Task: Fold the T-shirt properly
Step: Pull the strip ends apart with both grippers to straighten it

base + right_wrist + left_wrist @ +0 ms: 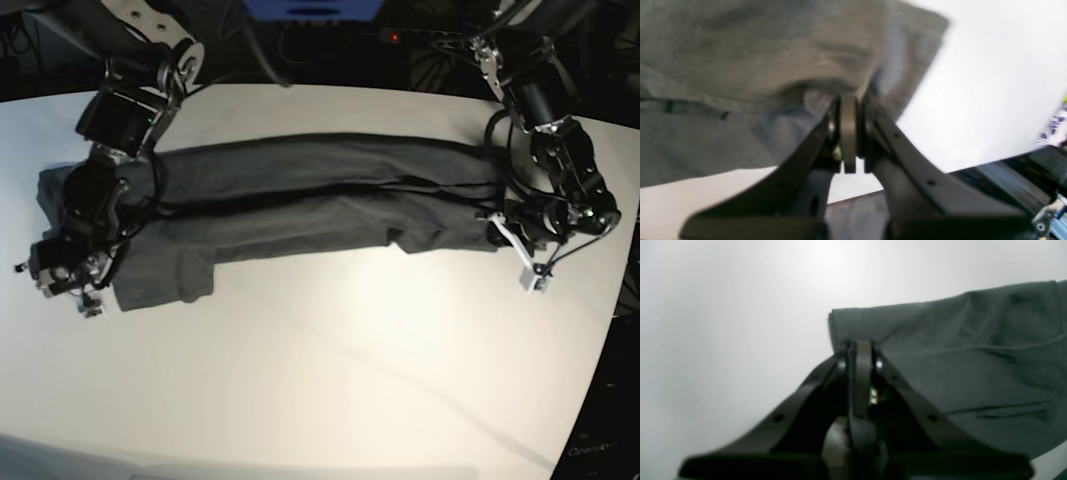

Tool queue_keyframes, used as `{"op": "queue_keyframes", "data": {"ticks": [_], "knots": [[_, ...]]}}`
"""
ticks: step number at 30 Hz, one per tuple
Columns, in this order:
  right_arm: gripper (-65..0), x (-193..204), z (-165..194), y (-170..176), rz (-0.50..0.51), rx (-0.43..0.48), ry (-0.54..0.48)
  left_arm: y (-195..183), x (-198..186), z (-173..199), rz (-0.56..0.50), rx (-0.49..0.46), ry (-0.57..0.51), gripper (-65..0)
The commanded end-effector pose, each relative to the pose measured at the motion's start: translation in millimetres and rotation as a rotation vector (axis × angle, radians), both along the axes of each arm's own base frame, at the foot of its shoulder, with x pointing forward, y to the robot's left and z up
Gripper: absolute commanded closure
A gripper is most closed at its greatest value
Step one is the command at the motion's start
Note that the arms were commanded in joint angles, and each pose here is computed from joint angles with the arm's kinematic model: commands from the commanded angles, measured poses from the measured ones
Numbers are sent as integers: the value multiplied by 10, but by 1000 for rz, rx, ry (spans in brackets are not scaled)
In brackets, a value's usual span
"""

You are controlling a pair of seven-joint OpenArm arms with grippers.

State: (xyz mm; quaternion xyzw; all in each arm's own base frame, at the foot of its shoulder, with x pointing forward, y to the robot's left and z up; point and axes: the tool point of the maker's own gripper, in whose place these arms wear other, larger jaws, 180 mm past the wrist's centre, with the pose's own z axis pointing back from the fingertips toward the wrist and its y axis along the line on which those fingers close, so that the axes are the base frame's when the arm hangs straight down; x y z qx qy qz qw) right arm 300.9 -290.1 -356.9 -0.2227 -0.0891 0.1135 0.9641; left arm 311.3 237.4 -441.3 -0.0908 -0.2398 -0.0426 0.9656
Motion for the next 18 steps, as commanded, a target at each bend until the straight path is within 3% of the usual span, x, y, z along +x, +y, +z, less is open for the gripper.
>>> {"op": "queue_keyframes", "data": {"ticks": [1,5,18], "knots": [[-1,89,198,-63,-4,-32,-56,191,-220,-119,11,88,127,-23],[-1,-20,404,-122,-14,-84,-123,195,-209,-102,12,91,121,-23],[-1,-322,523,-192,-1,-167,-137,257,-186,0,13,126,93,-23]]}}
